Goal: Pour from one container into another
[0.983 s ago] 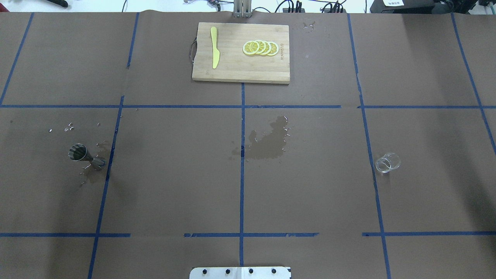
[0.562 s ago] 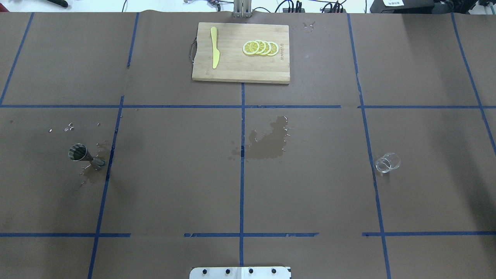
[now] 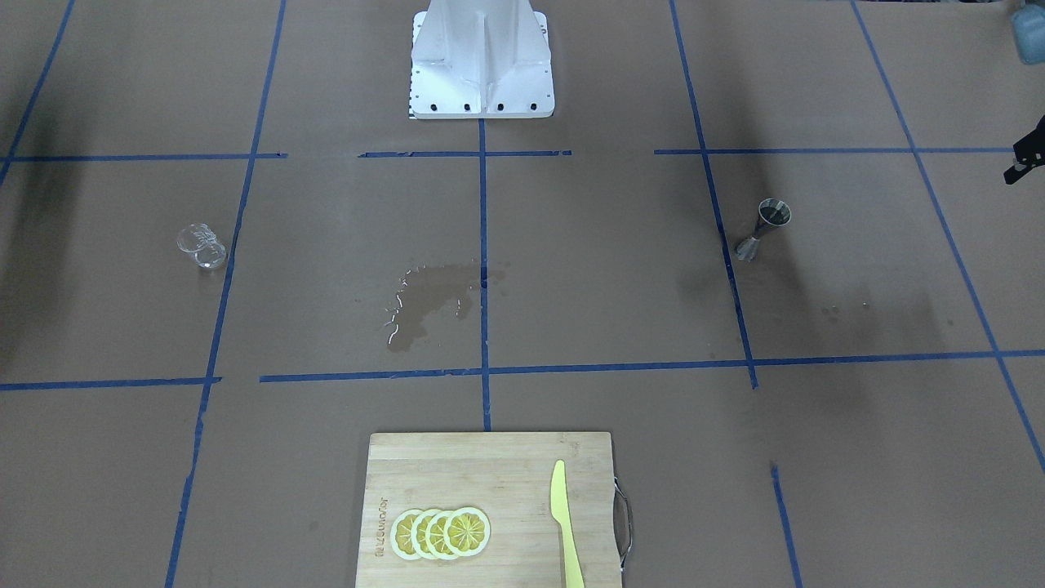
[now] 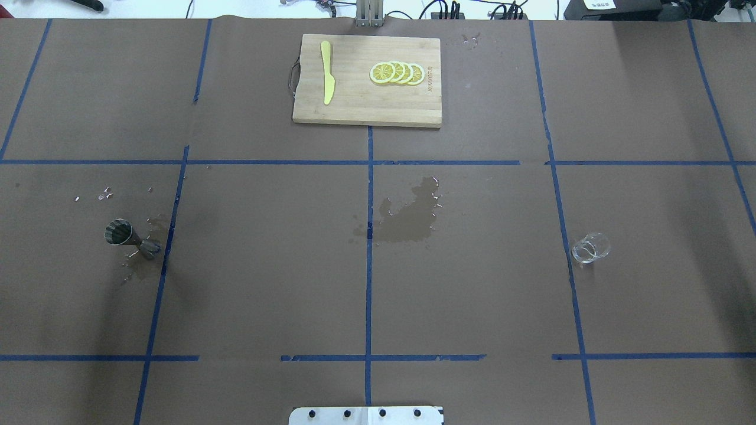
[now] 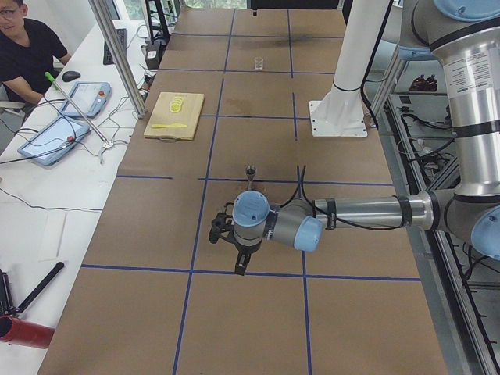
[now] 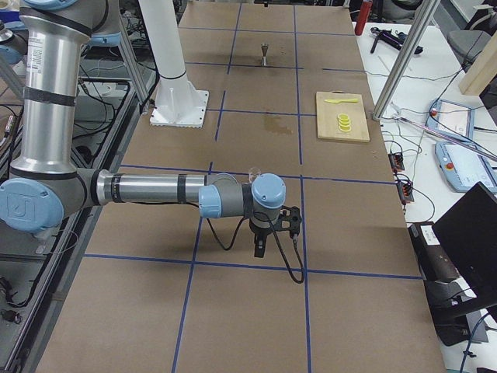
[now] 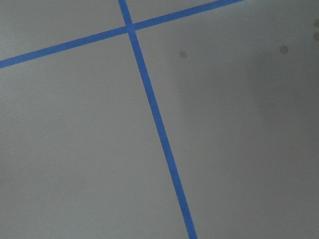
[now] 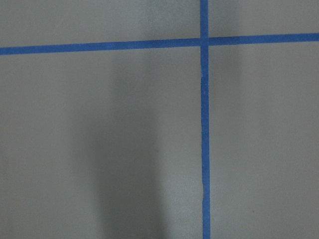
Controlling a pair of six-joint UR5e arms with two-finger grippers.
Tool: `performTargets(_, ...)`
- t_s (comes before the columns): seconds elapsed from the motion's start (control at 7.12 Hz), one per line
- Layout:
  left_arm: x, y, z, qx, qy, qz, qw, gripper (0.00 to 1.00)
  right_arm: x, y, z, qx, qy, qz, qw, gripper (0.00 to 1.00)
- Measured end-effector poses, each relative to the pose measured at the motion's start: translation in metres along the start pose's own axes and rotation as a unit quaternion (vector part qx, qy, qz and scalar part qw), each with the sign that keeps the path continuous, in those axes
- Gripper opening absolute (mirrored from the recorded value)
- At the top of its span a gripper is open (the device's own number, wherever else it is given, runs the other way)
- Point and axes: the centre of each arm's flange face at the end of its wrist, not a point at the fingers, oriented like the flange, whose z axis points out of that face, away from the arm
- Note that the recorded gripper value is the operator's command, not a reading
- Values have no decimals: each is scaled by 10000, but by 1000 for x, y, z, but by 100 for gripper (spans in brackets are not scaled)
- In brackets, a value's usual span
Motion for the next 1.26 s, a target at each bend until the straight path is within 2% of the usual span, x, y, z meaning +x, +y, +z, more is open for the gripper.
performTargets(0.42, -3, 5, -9, -21, 60, -173, 9998, 100, 5, -4, -11, 115, -23, -154, 9998, 100)
performTargets(0.84, -11, 23, -21, 100, 400, -422, 9983, 100, 8, -4, -19, 187, -24, -148, 9997, 100)
performTargets(0.98, -12, 24, -21, 102, 428, -451, 9980, 100, 10, -4, -20, 197, 38, -145, 9997, 100)
performTargets(1.26, -19, 28, -16, 54, 415, -523, 9978, 100, 12, -5, -17, 204, 338, -186, 9990, 100)
